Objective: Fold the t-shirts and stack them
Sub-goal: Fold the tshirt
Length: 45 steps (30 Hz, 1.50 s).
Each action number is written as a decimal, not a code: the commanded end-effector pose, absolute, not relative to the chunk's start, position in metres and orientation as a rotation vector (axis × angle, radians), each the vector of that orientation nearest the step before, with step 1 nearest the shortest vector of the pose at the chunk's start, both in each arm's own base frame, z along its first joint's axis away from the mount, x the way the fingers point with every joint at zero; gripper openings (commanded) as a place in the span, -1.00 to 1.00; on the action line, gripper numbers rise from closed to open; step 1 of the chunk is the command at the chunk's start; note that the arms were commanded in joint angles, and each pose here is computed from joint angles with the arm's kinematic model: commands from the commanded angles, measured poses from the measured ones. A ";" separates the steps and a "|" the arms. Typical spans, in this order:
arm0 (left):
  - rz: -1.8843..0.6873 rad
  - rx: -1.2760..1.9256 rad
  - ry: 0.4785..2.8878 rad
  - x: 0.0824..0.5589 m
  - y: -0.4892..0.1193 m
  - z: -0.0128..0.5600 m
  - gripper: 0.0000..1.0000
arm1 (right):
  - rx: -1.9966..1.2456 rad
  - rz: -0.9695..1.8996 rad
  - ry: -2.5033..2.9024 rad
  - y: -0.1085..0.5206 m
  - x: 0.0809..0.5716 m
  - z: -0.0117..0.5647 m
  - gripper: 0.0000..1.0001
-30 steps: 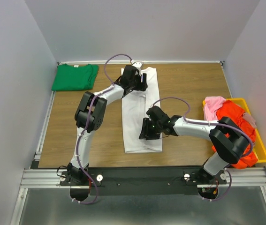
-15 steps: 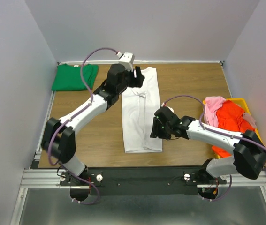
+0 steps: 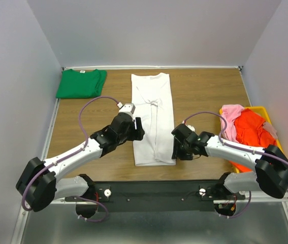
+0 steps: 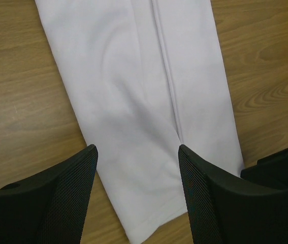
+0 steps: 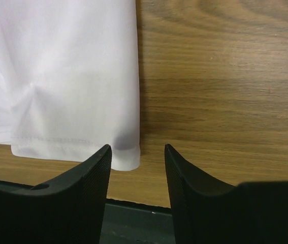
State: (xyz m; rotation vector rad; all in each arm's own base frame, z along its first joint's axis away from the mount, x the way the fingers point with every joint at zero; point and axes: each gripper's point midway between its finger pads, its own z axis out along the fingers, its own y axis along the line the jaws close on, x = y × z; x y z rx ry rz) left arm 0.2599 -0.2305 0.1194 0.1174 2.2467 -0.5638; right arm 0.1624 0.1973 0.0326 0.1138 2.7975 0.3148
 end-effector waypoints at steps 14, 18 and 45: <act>-0.478 -0.005 2.493 0.191 -0.203 0.065 0.43 | 0.083 0.401 2.818 0.207 0.154 0.028 -0.11; -0.497 0.003 2.535 0.175 -0.203 0.057 0.41 | 0.074 0.415 2.823 0.208 0.152 0.028 -0.14; -0.637 -0.009 2.651 0.127 -0.220 0.017 -0.07 | 0.059 0.404 2.872 0.202 0.136 0.009 -0.67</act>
